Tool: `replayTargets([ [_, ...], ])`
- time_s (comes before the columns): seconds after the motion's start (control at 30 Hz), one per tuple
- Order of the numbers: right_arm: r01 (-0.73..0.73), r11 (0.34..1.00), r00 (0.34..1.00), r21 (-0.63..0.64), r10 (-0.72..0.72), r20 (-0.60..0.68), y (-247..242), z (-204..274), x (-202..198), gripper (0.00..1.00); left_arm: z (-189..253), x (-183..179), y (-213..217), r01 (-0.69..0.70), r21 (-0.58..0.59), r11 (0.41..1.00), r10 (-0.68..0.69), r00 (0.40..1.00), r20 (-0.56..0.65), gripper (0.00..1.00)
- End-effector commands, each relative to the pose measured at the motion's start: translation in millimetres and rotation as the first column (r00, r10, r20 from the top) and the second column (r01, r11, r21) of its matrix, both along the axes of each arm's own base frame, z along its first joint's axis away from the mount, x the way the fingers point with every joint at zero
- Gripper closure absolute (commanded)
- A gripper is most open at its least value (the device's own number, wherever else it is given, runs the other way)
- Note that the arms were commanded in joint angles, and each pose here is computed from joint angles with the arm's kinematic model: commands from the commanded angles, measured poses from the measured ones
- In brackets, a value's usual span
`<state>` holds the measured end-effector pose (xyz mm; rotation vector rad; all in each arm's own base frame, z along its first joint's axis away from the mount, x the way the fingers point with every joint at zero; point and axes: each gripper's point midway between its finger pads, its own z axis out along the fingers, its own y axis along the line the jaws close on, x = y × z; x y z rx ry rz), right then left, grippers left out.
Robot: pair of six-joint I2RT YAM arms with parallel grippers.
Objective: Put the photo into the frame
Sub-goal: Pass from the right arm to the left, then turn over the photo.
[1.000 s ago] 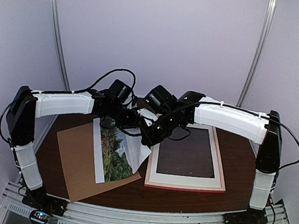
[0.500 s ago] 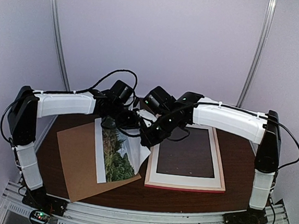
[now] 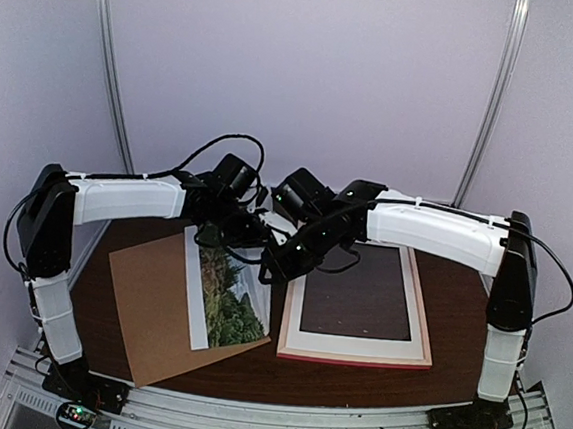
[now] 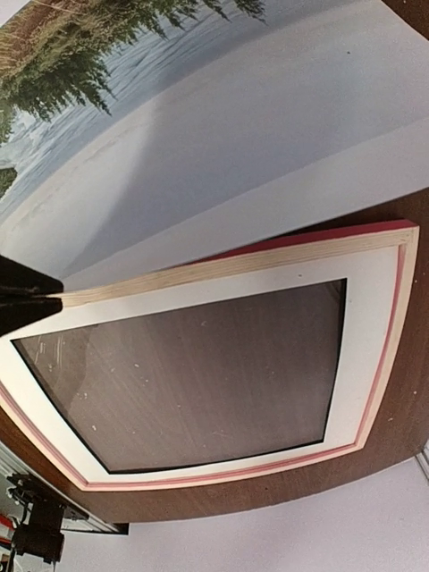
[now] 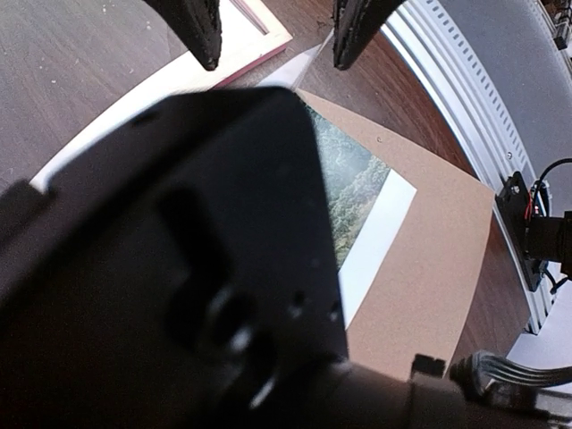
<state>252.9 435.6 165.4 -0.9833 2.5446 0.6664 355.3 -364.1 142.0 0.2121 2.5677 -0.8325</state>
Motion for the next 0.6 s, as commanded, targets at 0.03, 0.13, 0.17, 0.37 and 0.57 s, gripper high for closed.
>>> replayTargets([
  [0.03,0.037,0.999,0.999,0.016,-0.037,0.035,-15,15,1,0.48,29,4,-7,0.019,-0.049,0.999,-0.016,0.998,0.058,1.0],
  [0.13,0.068,0.997,0.996,0.046,-0.07,0.052,-29,28,6,0.42,43,2,-3,0.021,-0.059,0.998,-0.016,0.996,0.086,1.0],
  [0.17,0.075,0.995,0.995,0.063,-0.079,0.057,-33,34,8,0.4,49,1,-2,0.025,-0.062,0.998,-0.019,0.995,0.097,1.0],
  [0.37,0.128,0.981,0.987,0.147,-0.14,0.074,-70,66,14,0.27,91,-3,4,0.053,-0.075,0.996,-0.039,0.983,0.181,1.0],
  [0.57,0.232,0.959,0.966,0.166,-0.246,0.073,-122,72,32,0.21,139,-10,5,0.103,-0.11,0.989,-0.071,0.962,0.265,1.0],
])
